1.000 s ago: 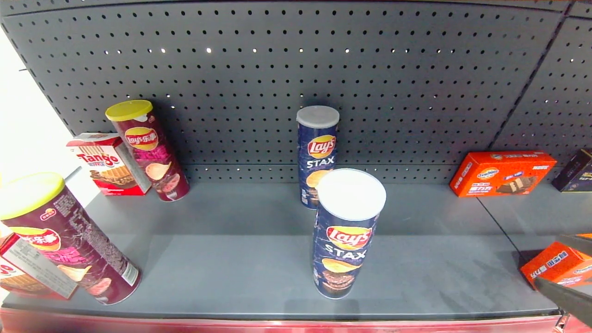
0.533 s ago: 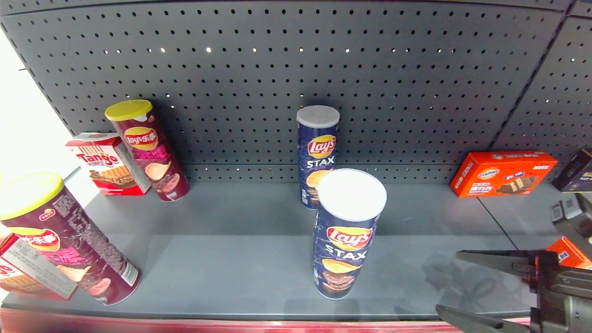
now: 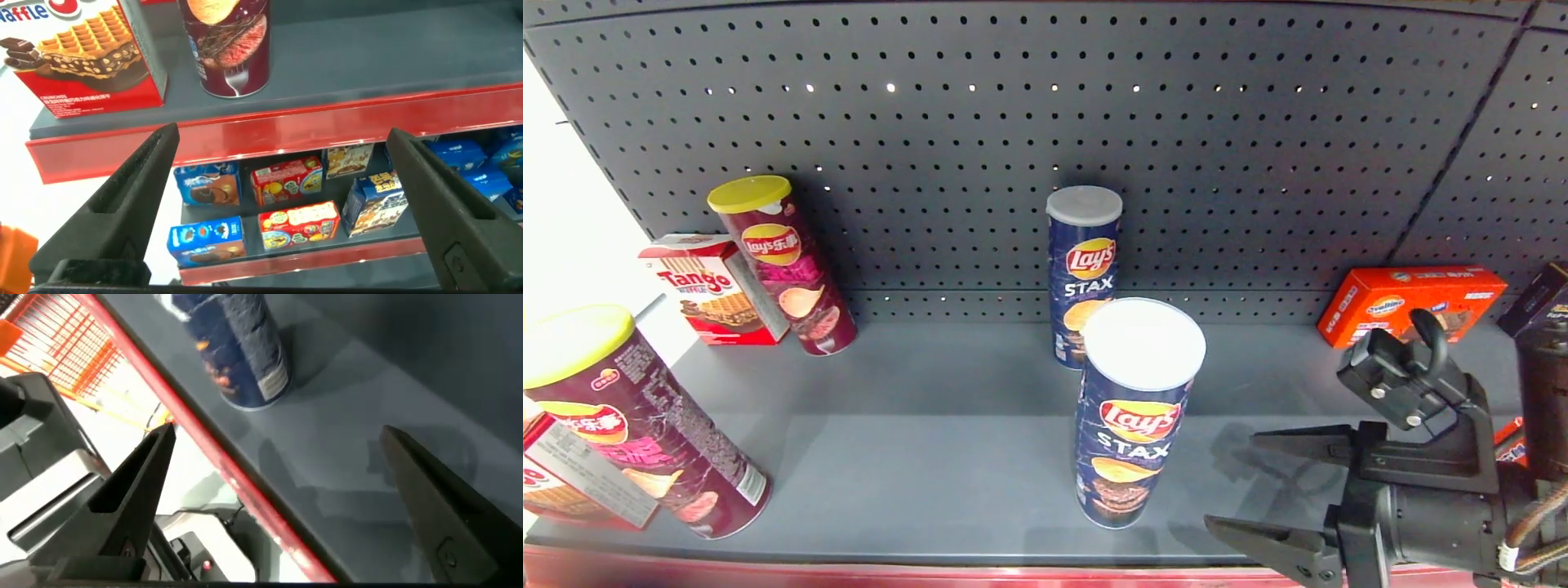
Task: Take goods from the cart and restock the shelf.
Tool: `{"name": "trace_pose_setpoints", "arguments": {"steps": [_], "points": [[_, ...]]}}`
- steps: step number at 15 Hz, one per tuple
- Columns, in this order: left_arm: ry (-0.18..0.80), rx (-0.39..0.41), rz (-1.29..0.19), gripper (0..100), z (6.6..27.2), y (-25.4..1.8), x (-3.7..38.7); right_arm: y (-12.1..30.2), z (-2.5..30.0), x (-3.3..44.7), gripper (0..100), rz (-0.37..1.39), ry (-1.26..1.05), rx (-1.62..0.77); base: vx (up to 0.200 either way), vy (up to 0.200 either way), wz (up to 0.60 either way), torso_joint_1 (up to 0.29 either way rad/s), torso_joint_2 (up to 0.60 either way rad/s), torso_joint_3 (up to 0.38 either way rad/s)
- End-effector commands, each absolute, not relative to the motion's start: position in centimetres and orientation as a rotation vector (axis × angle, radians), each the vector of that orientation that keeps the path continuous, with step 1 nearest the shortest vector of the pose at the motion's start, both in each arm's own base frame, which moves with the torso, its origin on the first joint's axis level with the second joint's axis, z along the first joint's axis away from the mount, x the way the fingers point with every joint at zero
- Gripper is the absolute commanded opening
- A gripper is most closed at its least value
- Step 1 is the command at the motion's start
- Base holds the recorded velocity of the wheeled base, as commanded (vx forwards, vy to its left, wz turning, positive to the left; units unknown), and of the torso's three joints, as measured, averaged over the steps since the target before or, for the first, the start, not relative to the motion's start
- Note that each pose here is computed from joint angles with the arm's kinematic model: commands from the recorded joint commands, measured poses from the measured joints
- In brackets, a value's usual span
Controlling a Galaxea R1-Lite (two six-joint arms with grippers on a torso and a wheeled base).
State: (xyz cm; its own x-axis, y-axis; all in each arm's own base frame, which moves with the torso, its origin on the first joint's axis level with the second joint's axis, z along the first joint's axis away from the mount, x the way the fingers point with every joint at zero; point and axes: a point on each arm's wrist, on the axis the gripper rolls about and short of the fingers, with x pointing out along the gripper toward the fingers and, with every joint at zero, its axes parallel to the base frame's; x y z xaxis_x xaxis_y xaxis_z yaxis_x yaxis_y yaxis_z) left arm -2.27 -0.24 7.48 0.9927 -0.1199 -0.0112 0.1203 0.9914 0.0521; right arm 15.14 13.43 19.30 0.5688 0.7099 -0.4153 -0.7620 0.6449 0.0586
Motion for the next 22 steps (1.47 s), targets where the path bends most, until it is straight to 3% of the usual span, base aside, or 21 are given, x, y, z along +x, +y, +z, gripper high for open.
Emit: {"name": "trace_pose_setpoints", "arguments": {"steps": [1, 22], "points": [[0.011, 0.051, -0.118, 100, 7.5, -0.2, -2.3, 14.6, 18.9, 16.5, 100, 0.865, 0.457, -0.143, 0.0, 0.0, 0.0, 0.0, 0.0, 0.0], [0.011, 0.051, -0.118, 100, 7.5, -0.2, -2.3, 14.9, 19.2, 20.2, 100, 0.794, 0.422, -0.16, 0.0, 0.0, 0.0, 0.0, 0.0, 0.0]]}}
